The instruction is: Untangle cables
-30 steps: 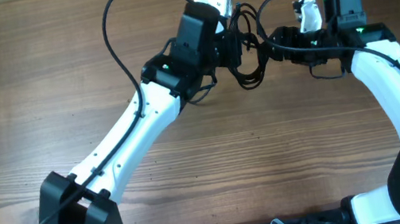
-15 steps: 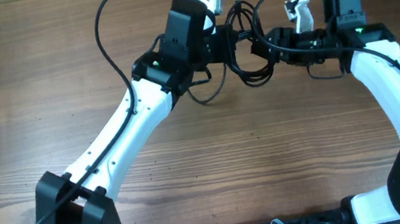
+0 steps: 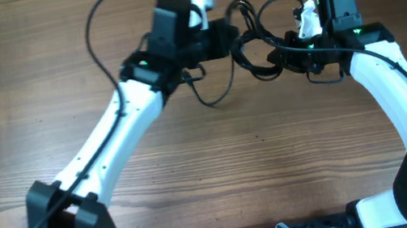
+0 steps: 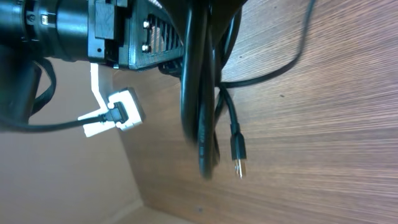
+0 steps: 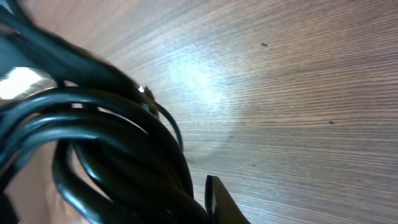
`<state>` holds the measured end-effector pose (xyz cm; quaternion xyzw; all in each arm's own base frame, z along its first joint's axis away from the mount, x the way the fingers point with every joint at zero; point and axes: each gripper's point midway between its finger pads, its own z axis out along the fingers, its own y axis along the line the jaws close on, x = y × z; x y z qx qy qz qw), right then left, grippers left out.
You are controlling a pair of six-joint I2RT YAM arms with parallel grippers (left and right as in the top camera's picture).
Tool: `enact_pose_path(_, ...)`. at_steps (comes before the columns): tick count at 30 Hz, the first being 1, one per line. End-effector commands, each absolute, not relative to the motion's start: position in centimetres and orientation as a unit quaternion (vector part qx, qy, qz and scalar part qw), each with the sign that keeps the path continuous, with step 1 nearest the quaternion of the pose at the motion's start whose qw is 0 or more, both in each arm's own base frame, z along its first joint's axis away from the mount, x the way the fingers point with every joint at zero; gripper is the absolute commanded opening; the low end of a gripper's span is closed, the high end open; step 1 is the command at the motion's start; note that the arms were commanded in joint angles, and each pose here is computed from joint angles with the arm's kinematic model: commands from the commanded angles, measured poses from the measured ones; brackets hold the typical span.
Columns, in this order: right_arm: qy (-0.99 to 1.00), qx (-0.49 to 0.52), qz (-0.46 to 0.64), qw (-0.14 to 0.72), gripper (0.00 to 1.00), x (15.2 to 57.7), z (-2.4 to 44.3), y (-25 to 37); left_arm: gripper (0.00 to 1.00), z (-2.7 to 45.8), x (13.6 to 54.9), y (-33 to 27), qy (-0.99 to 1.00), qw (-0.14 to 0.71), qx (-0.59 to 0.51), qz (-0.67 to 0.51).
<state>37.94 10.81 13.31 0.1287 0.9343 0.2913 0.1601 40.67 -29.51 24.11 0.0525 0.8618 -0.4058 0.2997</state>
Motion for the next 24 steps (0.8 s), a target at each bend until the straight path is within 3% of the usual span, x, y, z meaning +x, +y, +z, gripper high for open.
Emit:
enact_pose_path(1, 0.955, 0.193, 0.168, 0.150, 0.04, 37.0, 9.7, 5.5, 0.04, 32.3, 44.4, -18.6, 0.826, 0.432, -0.065, -0.357)
enact_pose_path(8, 0.956, 0.193, 0.167, 0.142, 0.04, 36.5, 9.4, 5.5, 0.04, 27.6, 44.4, -11.4, 0.870, 0.389, -0.167, -0.252)
enact_pose_path(14, 0.952, 0.200, 0.180, 0.148, 0.04, 37.0, 9.7, 5.9, 0.04, 26.4, 40.4, -15.4, 0.889, 0.274, -0.117, -0.349)
enact_pose_path(18, 0.941, 0.148, 0.262, 0.155, 0.04, 37.6, 11.1, 8.7, 0.04, 28.4, 40.6, -16.7, 0.871, 0.297, -0.088, -0.381)
enact_pose_path(24, 0.930, 0.112, 0.318, 0.150, 0.04, 37.4, 12.3, 11.7, 0.04, 25.9, 40.3, -20.0, 0.888, 0.271, -0.065, -0.365)
